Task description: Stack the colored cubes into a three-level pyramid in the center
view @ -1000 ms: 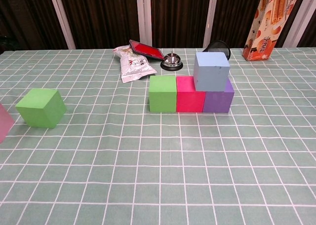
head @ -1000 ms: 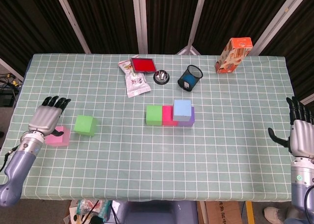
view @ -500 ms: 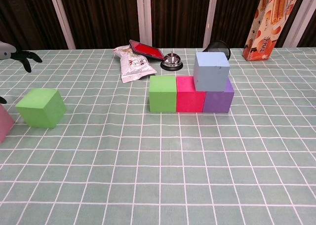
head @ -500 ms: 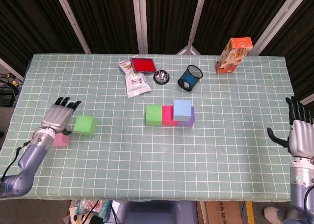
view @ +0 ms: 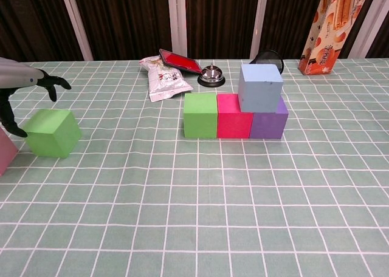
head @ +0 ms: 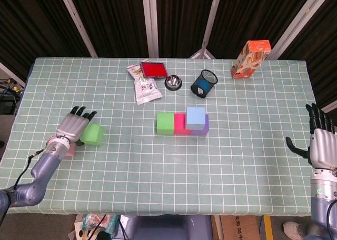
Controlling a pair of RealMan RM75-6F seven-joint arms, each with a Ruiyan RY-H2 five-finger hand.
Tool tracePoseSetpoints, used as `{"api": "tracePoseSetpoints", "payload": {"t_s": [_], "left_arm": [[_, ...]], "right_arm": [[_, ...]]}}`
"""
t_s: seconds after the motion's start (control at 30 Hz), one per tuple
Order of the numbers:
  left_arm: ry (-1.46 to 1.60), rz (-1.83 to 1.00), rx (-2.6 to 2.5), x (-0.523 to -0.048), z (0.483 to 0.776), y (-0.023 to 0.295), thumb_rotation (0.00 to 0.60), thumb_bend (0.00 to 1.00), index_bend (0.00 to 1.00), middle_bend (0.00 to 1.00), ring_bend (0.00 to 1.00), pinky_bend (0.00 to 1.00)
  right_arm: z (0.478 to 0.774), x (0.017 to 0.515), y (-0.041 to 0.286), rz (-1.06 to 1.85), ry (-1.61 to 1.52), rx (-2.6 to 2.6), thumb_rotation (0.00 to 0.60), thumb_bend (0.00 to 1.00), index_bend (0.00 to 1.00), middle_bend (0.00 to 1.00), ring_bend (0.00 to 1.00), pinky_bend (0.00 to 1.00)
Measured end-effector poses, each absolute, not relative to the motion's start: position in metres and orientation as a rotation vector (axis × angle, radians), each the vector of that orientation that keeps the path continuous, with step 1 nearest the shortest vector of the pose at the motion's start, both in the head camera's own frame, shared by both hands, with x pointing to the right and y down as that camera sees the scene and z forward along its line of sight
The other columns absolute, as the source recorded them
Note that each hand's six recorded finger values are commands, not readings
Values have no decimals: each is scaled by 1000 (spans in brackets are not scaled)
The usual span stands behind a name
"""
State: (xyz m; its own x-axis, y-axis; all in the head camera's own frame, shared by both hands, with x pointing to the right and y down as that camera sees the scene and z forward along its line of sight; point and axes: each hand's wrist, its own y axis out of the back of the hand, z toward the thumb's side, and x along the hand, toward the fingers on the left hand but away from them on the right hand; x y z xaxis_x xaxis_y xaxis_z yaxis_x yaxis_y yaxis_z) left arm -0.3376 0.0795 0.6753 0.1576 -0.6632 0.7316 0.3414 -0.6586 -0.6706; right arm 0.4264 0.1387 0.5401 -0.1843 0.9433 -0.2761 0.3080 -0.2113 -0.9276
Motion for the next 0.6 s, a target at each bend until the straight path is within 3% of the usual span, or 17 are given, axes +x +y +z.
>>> {"api": "tracePoseSetpoints", "payload": {"t_s": [0.3, 0.6], "left_arm": [[258, -1590, -1666, -324, 686, 84, 600, 65, 5, 225, 0, 19], [265, -1608, -1651, -330, 689, 83, 600, 113, 38, 312, 11, 26]], "right_arm": [[540, 425, 139, 1420, -1477, -1513, 600, 305, 0, 32, 0, 0], [540, 424, 140, 1416, -1475, -1517, 600, 305, 0, 32, 0, 0]]}}
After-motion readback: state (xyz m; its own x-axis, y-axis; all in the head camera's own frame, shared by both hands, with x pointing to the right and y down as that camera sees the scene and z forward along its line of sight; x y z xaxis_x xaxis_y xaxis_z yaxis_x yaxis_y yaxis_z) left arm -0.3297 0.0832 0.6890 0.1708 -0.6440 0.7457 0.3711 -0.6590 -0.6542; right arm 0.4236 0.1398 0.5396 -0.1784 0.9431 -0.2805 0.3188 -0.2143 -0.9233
